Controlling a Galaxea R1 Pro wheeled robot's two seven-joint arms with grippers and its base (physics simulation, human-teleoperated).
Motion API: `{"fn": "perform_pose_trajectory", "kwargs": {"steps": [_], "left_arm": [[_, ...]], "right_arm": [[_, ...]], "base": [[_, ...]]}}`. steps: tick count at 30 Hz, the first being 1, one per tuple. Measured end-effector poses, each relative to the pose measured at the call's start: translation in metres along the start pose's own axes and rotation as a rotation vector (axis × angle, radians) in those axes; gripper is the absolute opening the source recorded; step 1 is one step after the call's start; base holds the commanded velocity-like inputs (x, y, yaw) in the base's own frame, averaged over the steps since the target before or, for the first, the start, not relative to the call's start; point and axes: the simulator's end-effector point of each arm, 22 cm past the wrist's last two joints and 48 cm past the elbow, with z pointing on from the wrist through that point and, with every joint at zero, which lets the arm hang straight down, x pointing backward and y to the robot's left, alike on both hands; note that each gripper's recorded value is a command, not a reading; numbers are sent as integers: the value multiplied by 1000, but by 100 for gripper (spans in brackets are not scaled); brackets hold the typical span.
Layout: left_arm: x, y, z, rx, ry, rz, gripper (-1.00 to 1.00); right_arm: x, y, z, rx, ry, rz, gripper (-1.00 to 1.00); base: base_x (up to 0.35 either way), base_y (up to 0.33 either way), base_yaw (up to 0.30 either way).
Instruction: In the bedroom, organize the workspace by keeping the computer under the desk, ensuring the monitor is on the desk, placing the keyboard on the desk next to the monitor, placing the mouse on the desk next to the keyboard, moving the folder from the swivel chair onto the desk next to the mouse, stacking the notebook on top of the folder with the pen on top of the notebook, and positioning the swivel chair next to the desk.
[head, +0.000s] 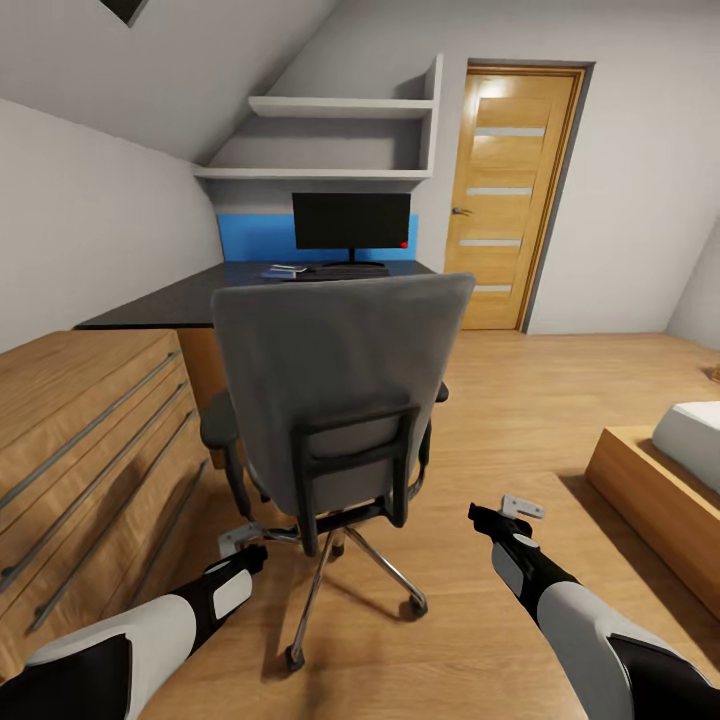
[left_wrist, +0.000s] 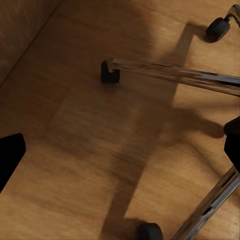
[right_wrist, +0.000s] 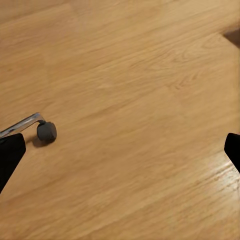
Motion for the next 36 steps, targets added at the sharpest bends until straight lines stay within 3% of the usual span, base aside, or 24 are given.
{"fn": "perform_pose_trajectory", "kwargs": {"steps": [16,36], "left_arm": [[0,2,0,-5,1,-2,100],[-13,44,7,-81,-21,-23,100]], "right_arm": [[0,0,0,0,1,0,100],[0,-1,0,1,0,0,100]], "base": [[-161,101,0],[69,5,0]]}}
